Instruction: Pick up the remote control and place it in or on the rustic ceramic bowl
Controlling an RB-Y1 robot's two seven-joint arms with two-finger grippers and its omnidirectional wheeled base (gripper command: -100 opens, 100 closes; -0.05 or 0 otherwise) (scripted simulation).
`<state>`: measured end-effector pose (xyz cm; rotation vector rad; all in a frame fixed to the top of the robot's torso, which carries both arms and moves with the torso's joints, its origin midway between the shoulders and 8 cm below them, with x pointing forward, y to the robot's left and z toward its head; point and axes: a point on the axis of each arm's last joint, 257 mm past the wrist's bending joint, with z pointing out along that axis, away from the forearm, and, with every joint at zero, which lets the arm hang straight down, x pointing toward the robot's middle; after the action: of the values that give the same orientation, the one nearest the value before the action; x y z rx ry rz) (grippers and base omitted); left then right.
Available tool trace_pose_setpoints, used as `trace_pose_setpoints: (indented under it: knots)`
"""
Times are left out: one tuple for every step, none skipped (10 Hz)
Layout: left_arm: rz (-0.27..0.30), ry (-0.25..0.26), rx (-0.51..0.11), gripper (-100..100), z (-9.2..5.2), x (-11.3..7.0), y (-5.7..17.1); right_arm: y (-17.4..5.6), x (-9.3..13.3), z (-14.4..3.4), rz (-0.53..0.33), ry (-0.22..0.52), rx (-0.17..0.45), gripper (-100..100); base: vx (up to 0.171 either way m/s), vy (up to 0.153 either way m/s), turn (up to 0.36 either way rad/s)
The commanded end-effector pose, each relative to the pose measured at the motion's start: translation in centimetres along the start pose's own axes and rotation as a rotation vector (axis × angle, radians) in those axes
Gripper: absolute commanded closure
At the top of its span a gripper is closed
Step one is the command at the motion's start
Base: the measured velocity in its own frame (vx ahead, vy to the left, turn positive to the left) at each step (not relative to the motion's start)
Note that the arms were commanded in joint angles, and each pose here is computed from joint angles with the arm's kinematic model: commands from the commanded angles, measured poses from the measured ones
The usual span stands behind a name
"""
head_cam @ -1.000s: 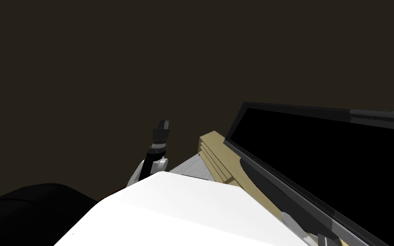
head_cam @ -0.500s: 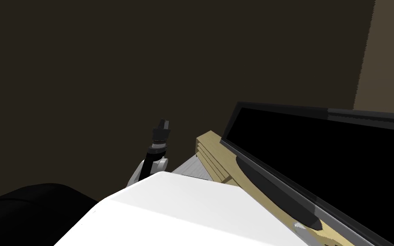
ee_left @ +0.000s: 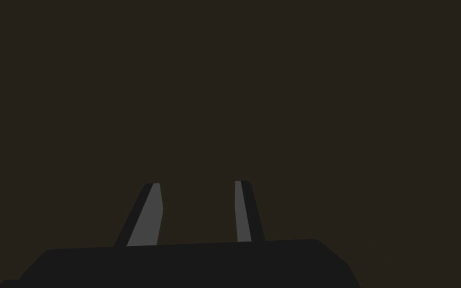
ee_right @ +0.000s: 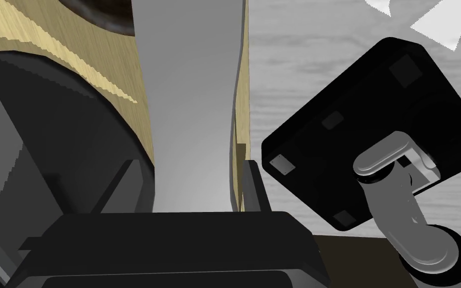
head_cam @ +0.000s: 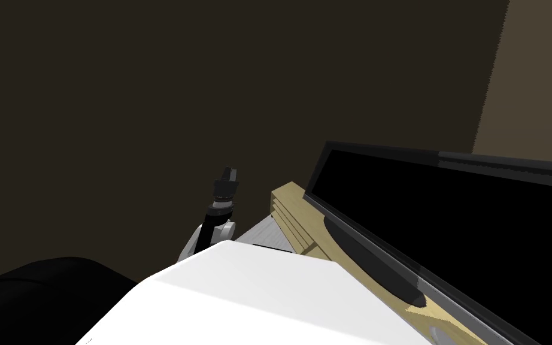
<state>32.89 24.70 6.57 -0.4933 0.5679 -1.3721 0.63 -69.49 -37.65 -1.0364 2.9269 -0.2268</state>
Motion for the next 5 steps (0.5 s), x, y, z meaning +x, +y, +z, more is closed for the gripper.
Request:
trace_pose_setpoints:
  knots:
    - [0.000,0.000,0.000,0,0.0,0.0,0.0,0.9,0.3,-0.3,0.008,-0.003,-0.038,100,-0.106,-0.215,0.080]
    - [0.000,0.000,0.000,0,0.0,0.0,0.0,1.3,0.4,-0.4,0.010,-0.005,-0.053,100,-0.097,-0.230,0.083]
    - [0.000,0.000,0.000,0,0.0,0.0,0.0,1.6,0.5,-0.5,0.011,-0.008,-0.068,100,-0.108,-0.192,0.070]
    - [0.000,0.000,0.000,0,0.0,0.0,0.0,2.0,0.5,-0.6,0.012,-0.011,-0.083,100,-0.093,-0.137,0.067]
    - [0.000,0.000,0.000,0,0.0,0.0,0.0,2.4,0.6,-0.7,0.013,-0.014,-0.098,100,-0.089,-0.133,0.056]
